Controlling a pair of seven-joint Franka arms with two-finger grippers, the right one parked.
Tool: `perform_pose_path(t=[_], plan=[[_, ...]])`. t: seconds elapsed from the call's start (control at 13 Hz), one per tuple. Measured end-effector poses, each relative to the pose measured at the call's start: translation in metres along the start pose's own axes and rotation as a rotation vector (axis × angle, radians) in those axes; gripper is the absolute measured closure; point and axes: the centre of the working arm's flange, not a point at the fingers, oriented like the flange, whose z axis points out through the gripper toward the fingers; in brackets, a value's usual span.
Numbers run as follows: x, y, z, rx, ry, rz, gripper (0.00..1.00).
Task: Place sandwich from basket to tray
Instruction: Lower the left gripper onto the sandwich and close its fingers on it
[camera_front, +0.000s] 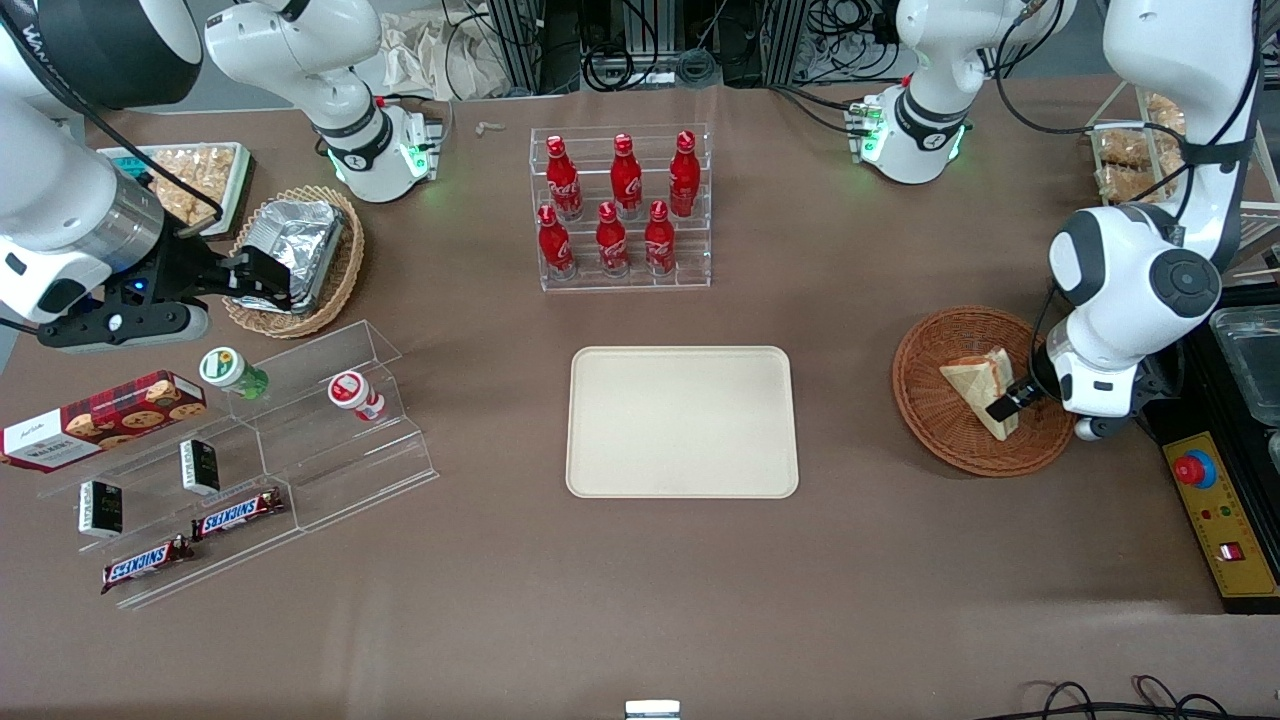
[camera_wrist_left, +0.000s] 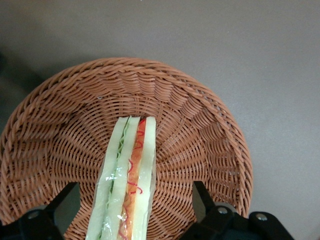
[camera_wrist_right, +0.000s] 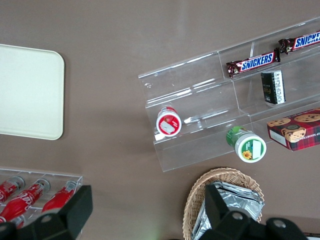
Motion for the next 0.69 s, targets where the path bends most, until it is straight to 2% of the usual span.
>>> perform_pose_path(t=[0.38, 0.69], plan=[[-0.010, -0.006, 0.012, 0.007, -0.017, -0.006, 0.00], [-0.025, -0.017, 0.032, -0.008, -0.001, -0.014, 0.00]])
